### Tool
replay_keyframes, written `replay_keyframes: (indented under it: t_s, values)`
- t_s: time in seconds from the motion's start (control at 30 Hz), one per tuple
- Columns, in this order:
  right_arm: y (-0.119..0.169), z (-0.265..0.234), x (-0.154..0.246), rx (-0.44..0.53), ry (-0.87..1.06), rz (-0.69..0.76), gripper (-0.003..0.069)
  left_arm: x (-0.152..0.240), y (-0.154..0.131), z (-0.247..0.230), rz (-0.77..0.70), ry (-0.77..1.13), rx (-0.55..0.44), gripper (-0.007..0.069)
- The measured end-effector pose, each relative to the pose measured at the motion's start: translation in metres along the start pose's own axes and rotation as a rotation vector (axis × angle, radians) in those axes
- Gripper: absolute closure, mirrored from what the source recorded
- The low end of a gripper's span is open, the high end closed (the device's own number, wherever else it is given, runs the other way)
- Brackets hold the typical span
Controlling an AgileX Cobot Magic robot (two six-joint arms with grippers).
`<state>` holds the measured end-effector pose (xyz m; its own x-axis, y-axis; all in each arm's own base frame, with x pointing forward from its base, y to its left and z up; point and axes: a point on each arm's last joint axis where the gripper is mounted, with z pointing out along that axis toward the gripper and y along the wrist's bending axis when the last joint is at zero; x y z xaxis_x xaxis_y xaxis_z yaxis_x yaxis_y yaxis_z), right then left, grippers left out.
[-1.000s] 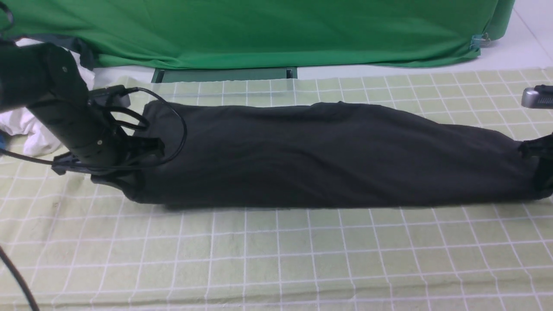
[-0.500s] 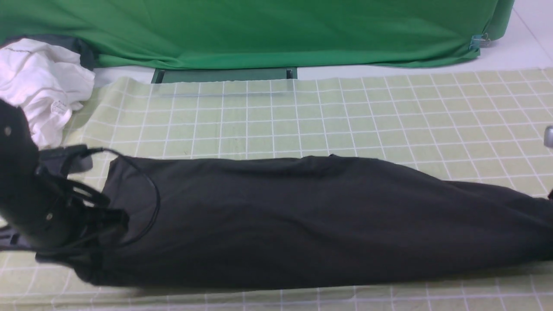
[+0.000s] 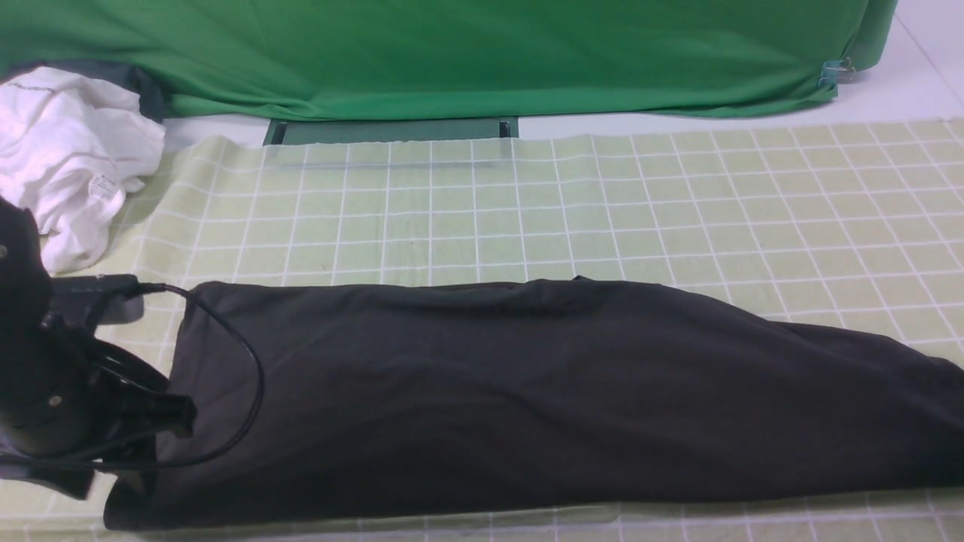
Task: Fold a long-sleeved shirt over a green coffee tablecloth.
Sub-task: 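Pull the folded dark garment lengthwise by its ends to straighten it flat on the table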
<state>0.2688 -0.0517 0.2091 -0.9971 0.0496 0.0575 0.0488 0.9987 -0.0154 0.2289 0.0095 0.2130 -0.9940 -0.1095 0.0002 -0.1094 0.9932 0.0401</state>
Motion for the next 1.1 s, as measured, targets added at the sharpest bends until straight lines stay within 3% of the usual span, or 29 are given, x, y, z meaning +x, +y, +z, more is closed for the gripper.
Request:
replay_keyframes:
  t_s: [0.13, 0.33, 0.47, 0.63, 0.77, 0.97, 1.0, 1.1]
  values:
    - [0.003, -0.021, -0.001, -0.005, -0.096, 0.01, 0.0008, -0.004, 0.001, -0.017, -0.023, -0.05, -0.002, 0.0104]
    - [0.01, -0.023, -0.012, -0.021, -0.181, 0.001, 0.0007, 0.001, -0.004, -0.039, -0.049, -0.149, 0.08, 0.0087]
    - [0.01, 0.002, -0.024, -0.031, -0.105, 0.0, 0.0006, 0.013, -0.006, -0.053, -0.019, -0.18, 0.121, 0.0139]
    - [0.01, 0.037, -0.036, -0.04, -0.015, -0.003, 0.0012, 0.026, -0.005, -0.07, -0.002, -0.254, 0.132, 0.0261]
    - [0.01, 0.052, -0.039, -0.045, 0.028, -0.009, 0.0059, 0.033, -0.004, -0.078, 0.009, -0.296, 0.135, 0.0332]
    - [0.012, 0.058, -0.042, -0.064, 0.044, -0.052, 0.0358, 0.039, -0.006, -0.085, 0.032, -0.329, 0.157, 0.0438]
    - [0.012, 0.057, -0.042, -0.07, 0.044, -0.078, 0.0476, 0.039, -0.007, -0.086, 0.04, -0.331, 0.172, 0.0452]
    - [0.012, 0.055, -0.043, -0.074, 0.046, -0.092, 0.0594, 0.039, -0.008, -0.086, 0.046, -0.331, 0.185, 0.046]
